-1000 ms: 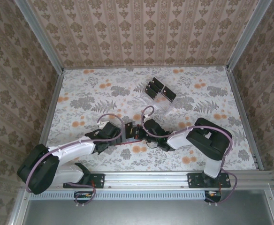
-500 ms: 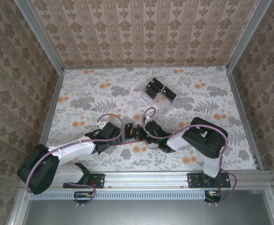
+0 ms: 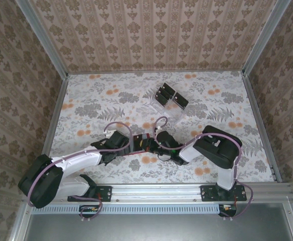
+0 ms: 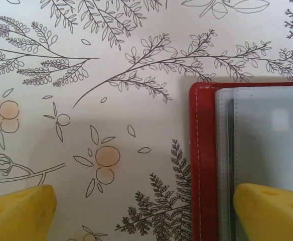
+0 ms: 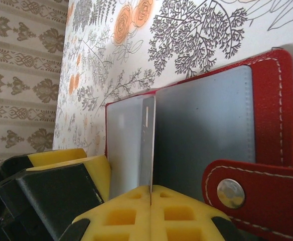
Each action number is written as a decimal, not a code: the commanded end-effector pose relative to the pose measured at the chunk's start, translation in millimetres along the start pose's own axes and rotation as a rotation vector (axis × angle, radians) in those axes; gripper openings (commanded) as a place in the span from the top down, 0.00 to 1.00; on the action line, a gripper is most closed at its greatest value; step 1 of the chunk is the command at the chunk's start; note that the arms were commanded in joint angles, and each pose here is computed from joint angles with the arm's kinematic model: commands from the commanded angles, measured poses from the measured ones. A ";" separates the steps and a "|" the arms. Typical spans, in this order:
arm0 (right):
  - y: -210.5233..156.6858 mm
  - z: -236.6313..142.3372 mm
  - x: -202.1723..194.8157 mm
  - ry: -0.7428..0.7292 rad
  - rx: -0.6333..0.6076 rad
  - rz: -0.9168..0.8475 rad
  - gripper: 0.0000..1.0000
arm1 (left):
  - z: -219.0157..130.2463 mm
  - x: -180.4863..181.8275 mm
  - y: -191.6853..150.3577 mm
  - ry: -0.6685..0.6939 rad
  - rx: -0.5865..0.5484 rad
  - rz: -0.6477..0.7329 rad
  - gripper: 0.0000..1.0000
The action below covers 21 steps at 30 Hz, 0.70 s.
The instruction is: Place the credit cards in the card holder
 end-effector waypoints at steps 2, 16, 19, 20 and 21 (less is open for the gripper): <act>-7.7 1.4 -15.2 -0.025 0.055 0.026 1.00 | 1.7 14.0 -15.5 0.076 0.062 0.042 0.00; -12.8 1.7 -28.0 -0.047 0.099 0.071 1.00 | 1.5 13.6 -14.9 0.075 0.060 0.045 0.00; -13.6 2.2 -28.8 -0.043 0.106 0.081 1.00 | 1.6 13.7 -14.8 0.075 0.061 0.044 0.00; -14.4 2.3 -29.7 -0.045 0.109 0.086 1.00 | 1.6 13.6 -14.5 0.076 0.060 0.046 0.00; -14.9 2.3 -29.8 -0.045 0.111 0.090 1.00 | 1.5 13.5 -14.4 0.075 0.060 0.045 0.00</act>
Point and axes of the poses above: each hand's point on the last joint's axis, 136 mm out from that joint toward the fingers, its own z axis out along the fingers, its own x axis along the line the jaws close on, y = z × x, the point moved 9 cm from there along -z, back along the fingers, and after that the axes turned 1 degree about -z, right-handed, at the moved point
